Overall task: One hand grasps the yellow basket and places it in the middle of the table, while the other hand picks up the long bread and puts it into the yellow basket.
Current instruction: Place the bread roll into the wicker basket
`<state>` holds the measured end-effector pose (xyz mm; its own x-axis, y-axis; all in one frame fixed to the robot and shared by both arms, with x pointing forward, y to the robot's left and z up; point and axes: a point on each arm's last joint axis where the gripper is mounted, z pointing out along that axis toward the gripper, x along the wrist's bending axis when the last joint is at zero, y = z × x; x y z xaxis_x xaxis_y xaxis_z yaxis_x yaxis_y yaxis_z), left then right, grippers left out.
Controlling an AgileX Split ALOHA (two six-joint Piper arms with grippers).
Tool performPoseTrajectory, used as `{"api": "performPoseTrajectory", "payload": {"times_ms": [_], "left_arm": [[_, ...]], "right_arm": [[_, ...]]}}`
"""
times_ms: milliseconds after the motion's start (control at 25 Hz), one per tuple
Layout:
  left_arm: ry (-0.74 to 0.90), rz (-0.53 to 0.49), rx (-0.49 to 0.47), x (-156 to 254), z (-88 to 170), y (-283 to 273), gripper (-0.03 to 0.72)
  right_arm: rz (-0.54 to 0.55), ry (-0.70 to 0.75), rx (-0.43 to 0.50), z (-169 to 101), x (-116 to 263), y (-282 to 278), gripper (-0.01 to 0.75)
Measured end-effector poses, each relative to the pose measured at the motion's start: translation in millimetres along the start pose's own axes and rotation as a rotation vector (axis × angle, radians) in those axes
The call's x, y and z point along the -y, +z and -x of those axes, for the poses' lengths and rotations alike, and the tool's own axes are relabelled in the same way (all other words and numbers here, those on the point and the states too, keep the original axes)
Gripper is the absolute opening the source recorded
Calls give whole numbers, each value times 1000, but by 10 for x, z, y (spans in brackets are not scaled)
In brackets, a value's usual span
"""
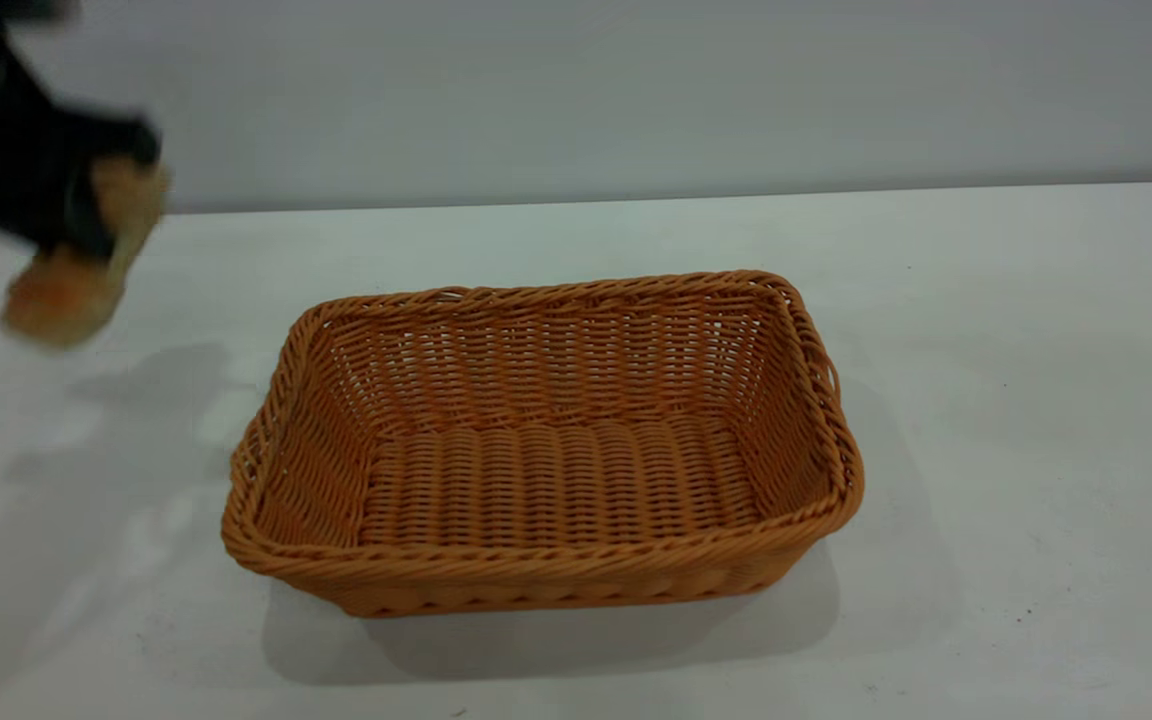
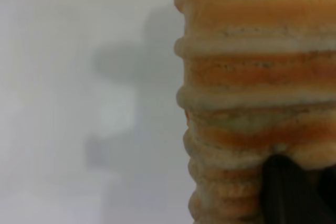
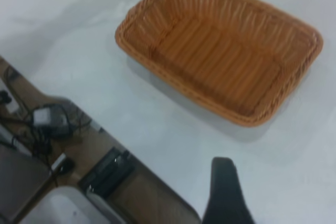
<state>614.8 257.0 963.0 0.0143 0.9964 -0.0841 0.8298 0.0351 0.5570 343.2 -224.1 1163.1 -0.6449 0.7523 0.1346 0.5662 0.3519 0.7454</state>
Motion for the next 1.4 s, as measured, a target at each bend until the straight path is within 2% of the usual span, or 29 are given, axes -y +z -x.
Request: {"api": "performPoseTrajectory", "payload": {"times_ms": [160, 400, 600, 760, 880, 960, 1080, 1200, 1280, 1400], "left_arm": [[103, 60, 102, 5, 561, -225, 80], [256, 39, 220, 277, 1279, -190, 80], [340, -29, 255, 570, 1611, 46, 80], [360, -71, 248, 726, 1664, 292, 91], [364, -91, 239, 811, 1660, 457, 168], [364, -96, 236, 837, 1658, 505, 263], [363, -84, 240, 819, 1663, 489, 447], [373, -81, 242, 772, 1661, 383, 581], [428, -78, 238, 721, 1648, 255, 621], [535, -45, 220, 594, 1606, -47, 626]], "right_arm": [[-18, 0, -5, -5, 16, 0, 519], [-37, 0, -10, -9, 33, -1, 519], [-55, -3, -11, -10, 50, -1, 519], [-66, -4, -13, -14, 63, -7, 519], [-50, -12, -11, -38, 90, -69, 519], [-23, -23, -5, -65, 118, -145, 519], [25, -28, 19, -105, 183, -288, 519], [62, -18, 56, -124, 253, -411, 519], [71, -10, 81, -127, 298, -469, 519], [63, -4, 112, -125, 363, -529, 519]]}}
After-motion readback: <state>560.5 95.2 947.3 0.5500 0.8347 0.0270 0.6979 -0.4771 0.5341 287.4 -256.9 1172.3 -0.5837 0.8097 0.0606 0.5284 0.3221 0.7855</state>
